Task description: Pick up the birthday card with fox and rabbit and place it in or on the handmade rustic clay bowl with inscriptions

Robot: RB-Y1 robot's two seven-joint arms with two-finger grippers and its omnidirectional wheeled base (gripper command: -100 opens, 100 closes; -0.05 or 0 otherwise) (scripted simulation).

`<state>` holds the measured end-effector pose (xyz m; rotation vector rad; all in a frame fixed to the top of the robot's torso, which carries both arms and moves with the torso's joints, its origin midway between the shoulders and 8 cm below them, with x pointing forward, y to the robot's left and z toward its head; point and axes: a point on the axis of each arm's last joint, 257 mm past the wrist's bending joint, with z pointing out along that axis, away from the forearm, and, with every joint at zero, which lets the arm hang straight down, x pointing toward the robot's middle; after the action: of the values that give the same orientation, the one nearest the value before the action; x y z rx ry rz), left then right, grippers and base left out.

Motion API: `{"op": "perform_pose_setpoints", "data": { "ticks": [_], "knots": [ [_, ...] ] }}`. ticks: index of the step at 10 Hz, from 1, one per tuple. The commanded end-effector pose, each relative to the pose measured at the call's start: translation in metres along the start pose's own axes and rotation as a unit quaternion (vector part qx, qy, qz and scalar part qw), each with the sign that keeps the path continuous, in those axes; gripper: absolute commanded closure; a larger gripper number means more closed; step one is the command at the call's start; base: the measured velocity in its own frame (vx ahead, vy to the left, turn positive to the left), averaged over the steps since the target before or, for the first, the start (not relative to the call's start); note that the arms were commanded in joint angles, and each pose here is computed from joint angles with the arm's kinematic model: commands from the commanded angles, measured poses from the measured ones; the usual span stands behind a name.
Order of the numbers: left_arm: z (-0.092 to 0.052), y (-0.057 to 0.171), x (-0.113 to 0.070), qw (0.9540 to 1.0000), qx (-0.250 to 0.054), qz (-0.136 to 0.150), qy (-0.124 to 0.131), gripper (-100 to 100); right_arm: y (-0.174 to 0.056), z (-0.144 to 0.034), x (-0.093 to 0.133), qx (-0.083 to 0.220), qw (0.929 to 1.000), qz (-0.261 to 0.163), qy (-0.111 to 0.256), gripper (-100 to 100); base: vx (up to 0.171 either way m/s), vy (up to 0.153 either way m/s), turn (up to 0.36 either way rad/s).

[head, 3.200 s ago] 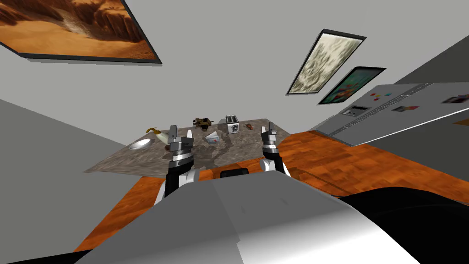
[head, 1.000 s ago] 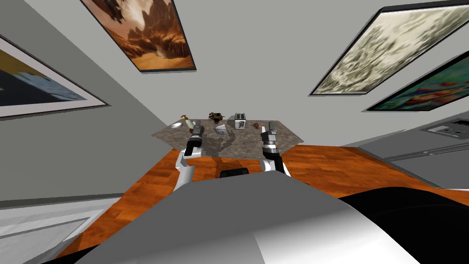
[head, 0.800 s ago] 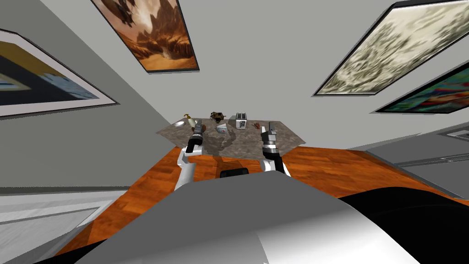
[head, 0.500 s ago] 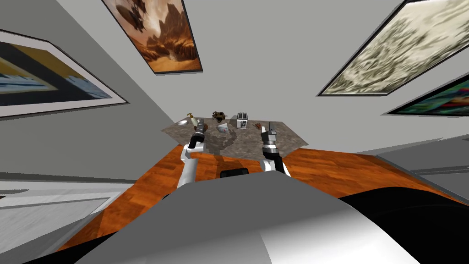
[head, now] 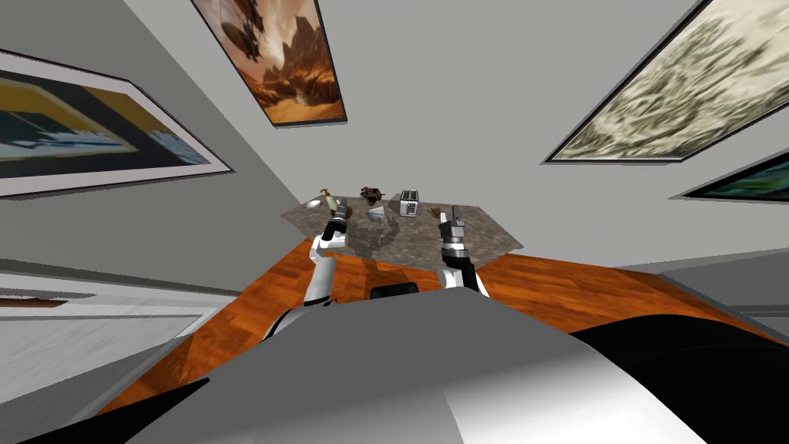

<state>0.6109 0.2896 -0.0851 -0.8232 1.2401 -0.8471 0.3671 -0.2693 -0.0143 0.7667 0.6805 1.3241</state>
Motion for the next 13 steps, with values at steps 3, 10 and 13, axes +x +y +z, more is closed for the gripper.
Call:
{"op": "perform_pose_setpoints", "data": {
  "ticks": [3,10,13],
  "knots": [
    [0.025,0.006,0.020,0.9992,-0.033,0.009,0.021,-100,0.000,0.000,0.000,0.000,1.0000,0.000,0.000,0,-0.020,-0.051,0.107],
    [0.057,0.018,0.056,0.9944,-0.083,0.019,0.064,-100,0.000,0.000,0.000,0.000,1.0000,0.000,0.000,0,-0.004,-0.057,0.082],
    [0.071,0.016,0.077,0.9901,-0.105,0.026,0.089,-100,0.000,0.000,0.000,0.000,1.0000,0.000,0.000,0,0.014,-0.073,0.074]
  ]
}}
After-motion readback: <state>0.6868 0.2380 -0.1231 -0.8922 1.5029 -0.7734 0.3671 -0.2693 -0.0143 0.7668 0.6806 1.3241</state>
